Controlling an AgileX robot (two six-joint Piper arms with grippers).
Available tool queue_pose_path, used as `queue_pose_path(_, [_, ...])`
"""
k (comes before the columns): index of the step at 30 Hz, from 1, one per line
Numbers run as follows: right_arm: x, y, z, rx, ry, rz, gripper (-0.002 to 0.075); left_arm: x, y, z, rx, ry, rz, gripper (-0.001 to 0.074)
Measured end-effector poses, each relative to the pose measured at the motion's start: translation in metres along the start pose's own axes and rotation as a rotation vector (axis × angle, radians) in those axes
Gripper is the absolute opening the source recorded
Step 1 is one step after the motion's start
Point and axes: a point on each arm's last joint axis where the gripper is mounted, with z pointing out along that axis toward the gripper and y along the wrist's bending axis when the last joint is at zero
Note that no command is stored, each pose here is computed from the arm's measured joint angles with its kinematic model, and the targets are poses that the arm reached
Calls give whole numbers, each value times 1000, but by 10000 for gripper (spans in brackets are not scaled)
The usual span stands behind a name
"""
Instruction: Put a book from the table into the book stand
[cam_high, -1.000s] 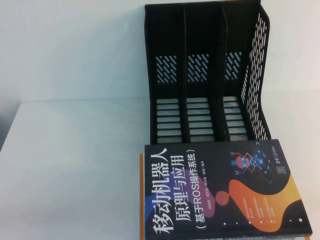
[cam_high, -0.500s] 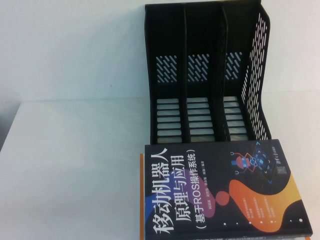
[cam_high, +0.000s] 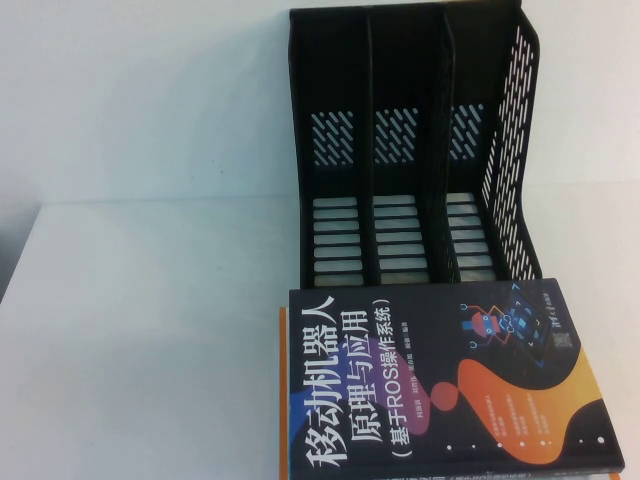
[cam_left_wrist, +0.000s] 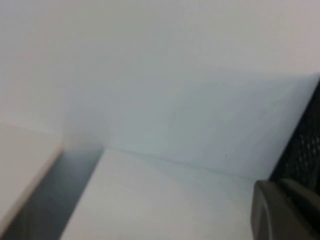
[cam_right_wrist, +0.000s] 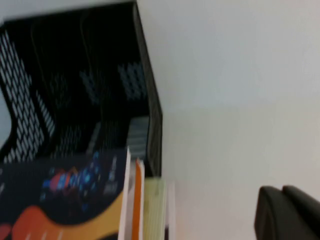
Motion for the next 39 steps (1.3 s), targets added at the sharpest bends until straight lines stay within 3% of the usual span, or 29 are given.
queue_pose_path(8, [-11, 13, 56, -118, 538, 54, -2, 6, -12, 34, 61, 250, -301, -4])
queue_pose_path(14, [-2, 20, 116, -250, 761, 103, -2, 24, -26, 58, 201, 512, -347, -4])
queue_pose_path(20, [12, 20, 163, -318, 846, 159, -2, 36, -38, 80, 351, 660, -396, -4])
queue_pose_path(39, [27, 43, 195, -403, 910, 135, -2, 54, -33, 112, 308, 786, -509, -4])
